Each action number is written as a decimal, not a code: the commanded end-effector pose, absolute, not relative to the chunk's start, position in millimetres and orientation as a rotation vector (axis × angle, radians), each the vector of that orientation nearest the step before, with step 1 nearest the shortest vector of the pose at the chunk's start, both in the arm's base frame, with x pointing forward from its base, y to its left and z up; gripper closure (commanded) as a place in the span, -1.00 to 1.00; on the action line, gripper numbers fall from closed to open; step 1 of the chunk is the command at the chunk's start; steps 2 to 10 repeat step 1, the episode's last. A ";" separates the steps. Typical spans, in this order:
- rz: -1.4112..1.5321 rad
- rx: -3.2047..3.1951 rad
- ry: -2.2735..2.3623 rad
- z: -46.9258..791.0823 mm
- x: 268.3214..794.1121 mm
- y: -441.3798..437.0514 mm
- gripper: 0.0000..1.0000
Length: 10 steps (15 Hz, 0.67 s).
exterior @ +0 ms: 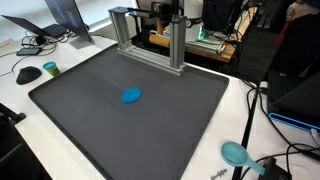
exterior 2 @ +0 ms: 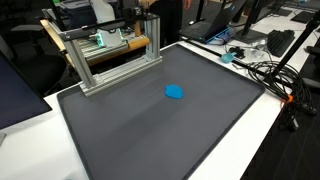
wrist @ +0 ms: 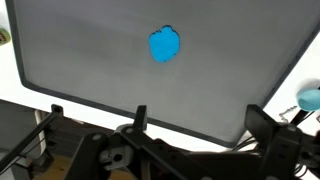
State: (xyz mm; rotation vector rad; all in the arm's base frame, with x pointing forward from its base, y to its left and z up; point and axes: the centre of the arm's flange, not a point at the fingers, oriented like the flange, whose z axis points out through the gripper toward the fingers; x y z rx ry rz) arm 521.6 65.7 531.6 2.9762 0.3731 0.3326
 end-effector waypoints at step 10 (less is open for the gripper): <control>0.333 2.976 0.374 531.9 521.7 65.7 -1.00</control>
